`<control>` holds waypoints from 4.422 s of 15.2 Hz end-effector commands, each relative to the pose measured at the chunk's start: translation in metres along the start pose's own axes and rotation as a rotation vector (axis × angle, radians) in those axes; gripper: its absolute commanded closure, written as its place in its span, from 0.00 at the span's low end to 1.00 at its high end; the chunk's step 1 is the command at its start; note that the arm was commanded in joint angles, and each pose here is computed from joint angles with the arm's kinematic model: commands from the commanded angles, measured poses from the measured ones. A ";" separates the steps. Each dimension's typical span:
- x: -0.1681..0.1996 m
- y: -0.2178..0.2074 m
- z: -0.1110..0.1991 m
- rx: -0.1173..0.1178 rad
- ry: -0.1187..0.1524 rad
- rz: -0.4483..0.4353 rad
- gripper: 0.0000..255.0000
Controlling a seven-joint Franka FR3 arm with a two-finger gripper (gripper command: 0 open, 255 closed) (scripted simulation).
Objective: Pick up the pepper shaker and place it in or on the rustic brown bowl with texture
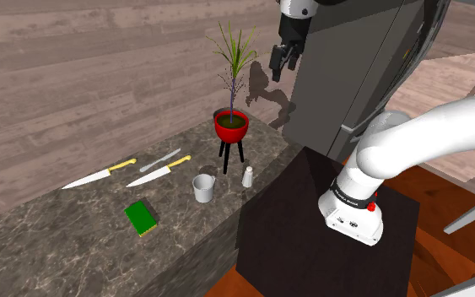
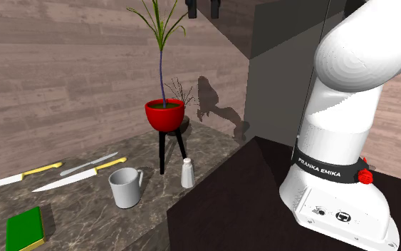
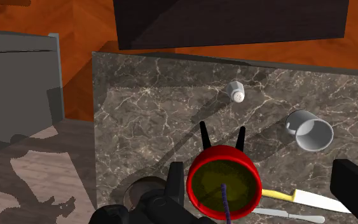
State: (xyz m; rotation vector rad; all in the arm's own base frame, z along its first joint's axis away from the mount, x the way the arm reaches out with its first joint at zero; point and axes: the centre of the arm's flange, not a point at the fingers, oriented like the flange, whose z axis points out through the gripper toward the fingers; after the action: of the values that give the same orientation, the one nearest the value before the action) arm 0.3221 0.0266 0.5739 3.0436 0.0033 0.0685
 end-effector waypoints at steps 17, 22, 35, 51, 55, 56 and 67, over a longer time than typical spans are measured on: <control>0.018 -0.041 0.207 -0.011 -0.005 0.040 0.00; 0.024 -0.053 0.272 -0.015 -0.006 0.053 0.00; 0.037 -0.080 0.428 -0.023 -0.010 0.082 0.00; 0.037 -0.080 0.462 -0.023 -0.010 0.082 1.00; 0.037 -0.080 0.462 -0.023 -0.010 0.082 1.00; 0.037 -0.080 0.462 -0.023 -0.010 0.082 1.00; 0.039 -0.076 0.420 -0.023 -0.010 0.082 1.00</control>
State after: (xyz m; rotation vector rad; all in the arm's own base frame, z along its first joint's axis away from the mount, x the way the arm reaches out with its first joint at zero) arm 0.3803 0.0613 0.1439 3.0205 -0.1218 0.0607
